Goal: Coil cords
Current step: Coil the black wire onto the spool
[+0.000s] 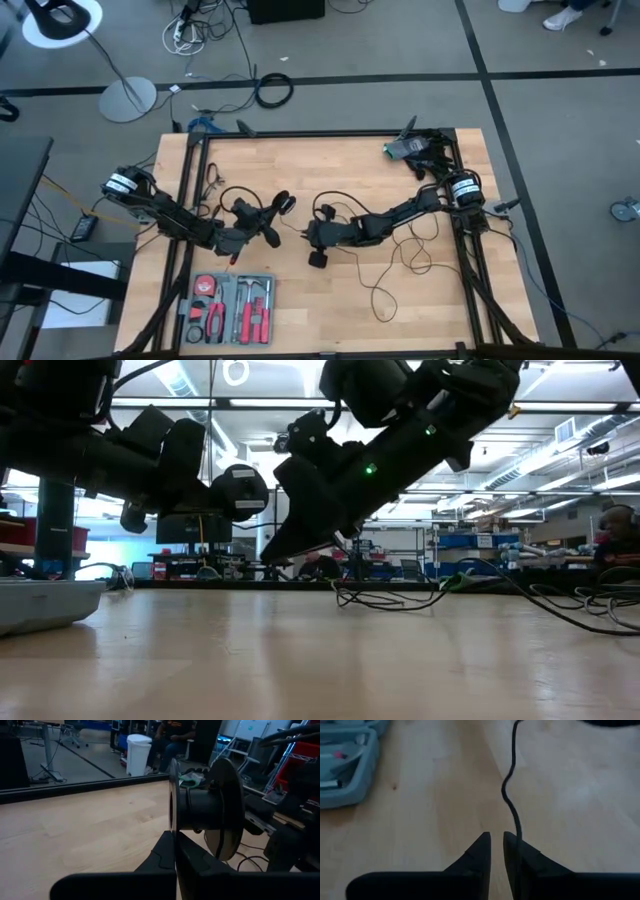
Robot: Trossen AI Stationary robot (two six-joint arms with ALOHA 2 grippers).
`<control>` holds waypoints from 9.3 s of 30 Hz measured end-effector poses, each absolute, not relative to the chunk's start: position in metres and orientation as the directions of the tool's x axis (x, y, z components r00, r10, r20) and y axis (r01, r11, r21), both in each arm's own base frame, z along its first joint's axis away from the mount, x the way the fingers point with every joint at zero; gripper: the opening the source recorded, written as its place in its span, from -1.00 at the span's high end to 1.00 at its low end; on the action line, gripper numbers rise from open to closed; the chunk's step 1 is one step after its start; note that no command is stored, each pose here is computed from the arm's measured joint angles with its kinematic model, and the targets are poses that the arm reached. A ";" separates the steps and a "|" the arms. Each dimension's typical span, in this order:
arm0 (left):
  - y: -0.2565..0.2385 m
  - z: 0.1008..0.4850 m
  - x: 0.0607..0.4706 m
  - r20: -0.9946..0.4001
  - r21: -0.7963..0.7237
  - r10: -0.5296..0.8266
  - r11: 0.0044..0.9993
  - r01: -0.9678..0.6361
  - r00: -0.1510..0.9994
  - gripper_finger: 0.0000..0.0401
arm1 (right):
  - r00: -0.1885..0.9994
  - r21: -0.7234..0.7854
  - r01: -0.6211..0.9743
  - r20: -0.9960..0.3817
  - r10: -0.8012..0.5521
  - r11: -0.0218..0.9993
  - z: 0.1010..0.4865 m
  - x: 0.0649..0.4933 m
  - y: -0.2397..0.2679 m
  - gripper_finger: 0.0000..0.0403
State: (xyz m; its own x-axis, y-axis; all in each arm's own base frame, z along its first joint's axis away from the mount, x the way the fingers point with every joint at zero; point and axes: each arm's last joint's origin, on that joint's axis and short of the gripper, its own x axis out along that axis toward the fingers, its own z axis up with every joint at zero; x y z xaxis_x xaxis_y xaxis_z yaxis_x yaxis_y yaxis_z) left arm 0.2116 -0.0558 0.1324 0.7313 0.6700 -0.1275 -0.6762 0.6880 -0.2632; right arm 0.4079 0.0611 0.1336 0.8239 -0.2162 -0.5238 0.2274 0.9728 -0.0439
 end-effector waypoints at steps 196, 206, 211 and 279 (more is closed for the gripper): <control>-0.057 0.137 0.218 -0.129 -0.216 0.635 0.731 -0.647 0.761 1.00 | 0.625 -0.172 0.228 -0.729 -0.280 0.958 0.139 0.395 0.044 0.84; -0.058 0.138 0.218 -0.122 -0.227 0.634 0.731 -0.643 0.764 1.00 | 0.807 -0.013 0.294 -0.533 -0.256 0.956 0.143 0.337 0.036 0.84; -0.058 0.139 0.218 -0.118 -0.235 0.633 0.731 -0.641 0.765 1.00 | 0.909 0.078 0.279 -0.344 -0.237 0.957 0.131 0.321 0.034 0.84; -0.065 0.144 0.239 -0.226 -0.050 0.590 0.787 -0.615 0.775 1.00 | 0.845 0.039 0.412 -0.390 -0.366 0.910 0.227 0.360 -0.006 1.00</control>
